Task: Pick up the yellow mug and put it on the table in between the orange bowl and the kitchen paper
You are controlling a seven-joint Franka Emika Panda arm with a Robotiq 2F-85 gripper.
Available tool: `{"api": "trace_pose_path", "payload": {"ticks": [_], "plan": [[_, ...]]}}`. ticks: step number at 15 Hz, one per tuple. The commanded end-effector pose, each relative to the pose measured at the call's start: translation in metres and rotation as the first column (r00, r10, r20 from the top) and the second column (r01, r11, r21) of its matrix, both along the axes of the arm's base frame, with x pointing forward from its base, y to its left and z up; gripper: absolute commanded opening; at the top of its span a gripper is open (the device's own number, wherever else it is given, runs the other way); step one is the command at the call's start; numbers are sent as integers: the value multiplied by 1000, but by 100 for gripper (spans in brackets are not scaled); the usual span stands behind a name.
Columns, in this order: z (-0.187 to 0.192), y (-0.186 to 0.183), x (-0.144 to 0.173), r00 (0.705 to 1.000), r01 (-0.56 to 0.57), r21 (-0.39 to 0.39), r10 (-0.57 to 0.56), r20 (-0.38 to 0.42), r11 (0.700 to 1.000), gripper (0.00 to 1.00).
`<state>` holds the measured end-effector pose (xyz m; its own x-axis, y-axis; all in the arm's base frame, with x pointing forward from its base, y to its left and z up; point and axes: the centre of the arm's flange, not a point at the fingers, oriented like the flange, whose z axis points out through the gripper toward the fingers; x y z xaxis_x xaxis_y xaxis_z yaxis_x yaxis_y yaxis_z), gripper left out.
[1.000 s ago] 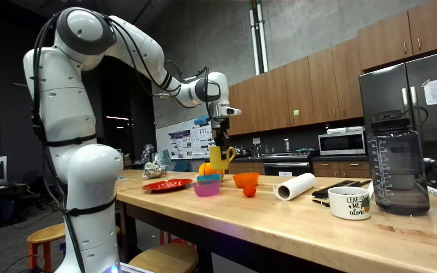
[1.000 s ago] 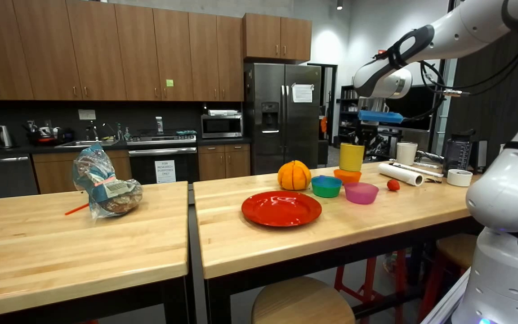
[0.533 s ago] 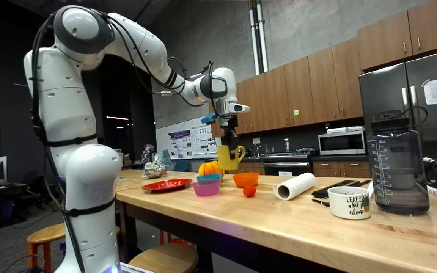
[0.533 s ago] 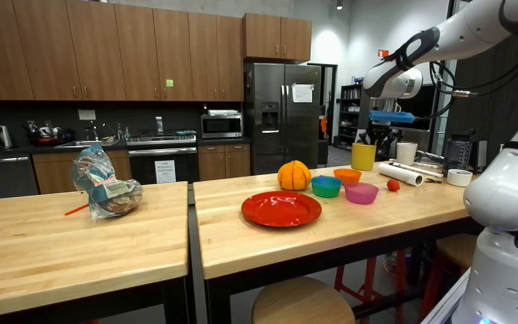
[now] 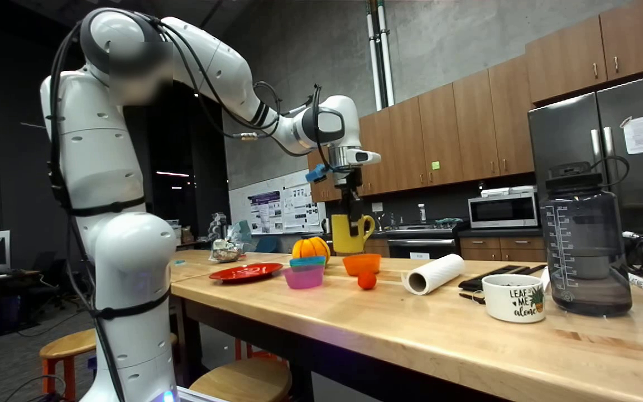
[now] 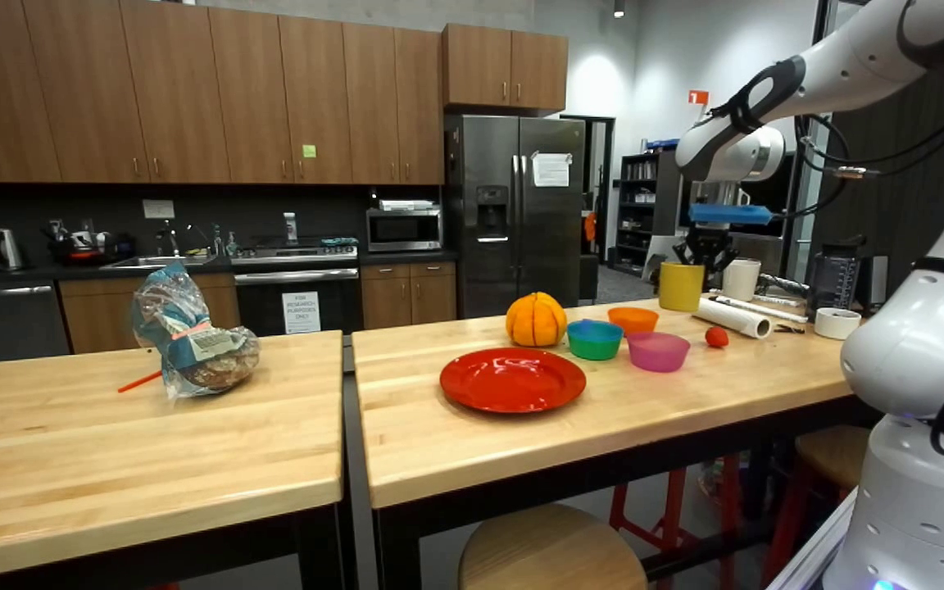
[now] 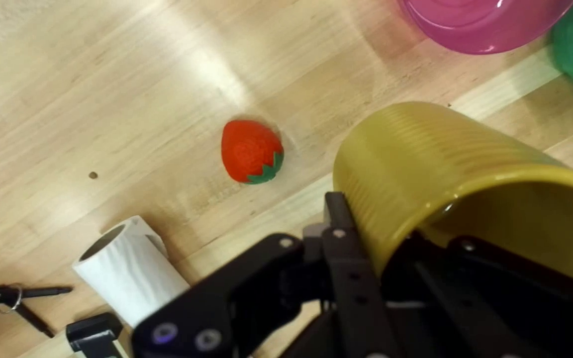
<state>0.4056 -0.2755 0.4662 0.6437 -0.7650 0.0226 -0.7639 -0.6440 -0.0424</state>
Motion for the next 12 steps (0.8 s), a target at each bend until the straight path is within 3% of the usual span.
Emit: {"api": "trace_pose_path", "payload": {"ticks": [1,7,12], "plan": [[8,-26,1,998,57,-25,-58,-16,998,3],[10,-55,-2,980,184,-73,-188,-58,980,3],[8,-60,6,945,293,-53,-298,-133,955,3]]}}
